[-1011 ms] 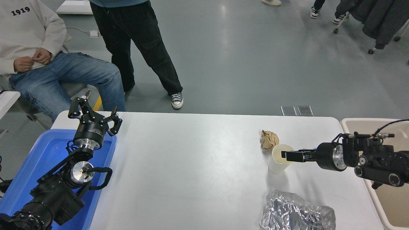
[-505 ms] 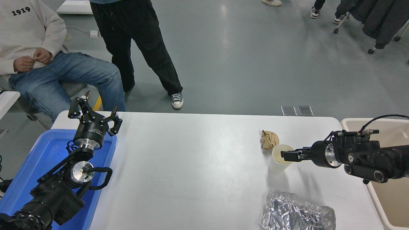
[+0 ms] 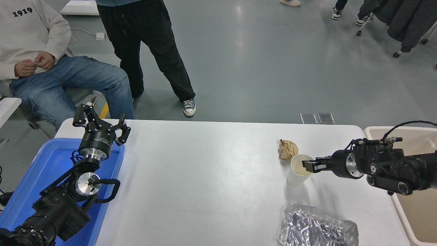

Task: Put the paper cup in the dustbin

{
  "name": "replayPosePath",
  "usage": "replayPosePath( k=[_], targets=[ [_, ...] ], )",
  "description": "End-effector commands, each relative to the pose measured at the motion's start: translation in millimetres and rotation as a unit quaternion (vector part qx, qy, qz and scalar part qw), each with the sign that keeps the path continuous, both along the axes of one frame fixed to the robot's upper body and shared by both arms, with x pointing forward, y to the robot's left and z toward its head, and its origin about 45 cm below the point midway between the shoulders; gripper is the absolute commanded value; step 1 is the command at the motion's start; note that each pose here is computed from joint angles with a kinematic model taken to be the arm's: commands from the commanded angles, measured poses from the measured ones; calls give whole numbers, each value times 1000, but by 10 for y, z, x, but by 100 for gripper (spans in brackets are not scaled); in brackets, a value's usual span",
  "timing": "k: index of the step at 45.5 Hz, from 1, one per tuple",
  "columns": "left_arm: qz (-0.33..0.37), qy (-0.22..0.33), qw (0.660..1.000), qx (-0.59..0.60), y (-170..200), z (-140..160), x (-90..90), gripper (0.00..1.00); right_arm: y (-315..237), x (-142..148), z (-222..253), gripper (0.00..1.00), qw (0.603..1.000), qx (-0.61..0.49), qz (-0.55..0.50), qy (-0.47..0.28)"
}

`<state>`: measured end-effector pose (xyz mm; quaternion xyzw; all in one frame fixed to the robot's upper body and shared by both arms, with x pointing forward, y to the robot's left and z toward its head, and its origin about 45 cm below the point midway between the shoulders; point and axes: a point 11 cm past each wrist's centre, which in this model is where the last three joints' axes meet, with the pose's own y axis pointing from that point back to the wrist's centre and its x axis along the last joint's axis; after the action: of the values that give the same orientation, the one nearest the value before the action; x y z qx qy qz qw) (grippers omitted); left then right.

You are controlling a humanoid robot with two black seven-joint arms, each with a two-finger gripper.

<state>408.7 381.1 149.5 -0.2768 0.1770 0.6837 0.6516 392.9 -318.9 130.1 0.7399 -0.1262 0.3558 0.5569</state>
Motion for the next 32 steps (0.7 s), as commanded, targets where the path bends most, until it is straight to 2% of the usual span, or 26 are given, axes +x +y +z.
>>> replayPosePath(
  k=[1, 18, 32],
  targets=[
    [0, 0, 1000, 0, -1, 1, 0, 100, 8, -6, 8, 0, 1000, -3, 15, 0],
    [0, 0, 1000, 0, -1, 1, 0, 100, 29, 20, 80, 0, 1000, 6, 22, -4],
    [0, 0, 1000, 0, 0, 0, 0, 100, 44, 121, 618, 0, 998, 48, 34, -32]
  ],
)
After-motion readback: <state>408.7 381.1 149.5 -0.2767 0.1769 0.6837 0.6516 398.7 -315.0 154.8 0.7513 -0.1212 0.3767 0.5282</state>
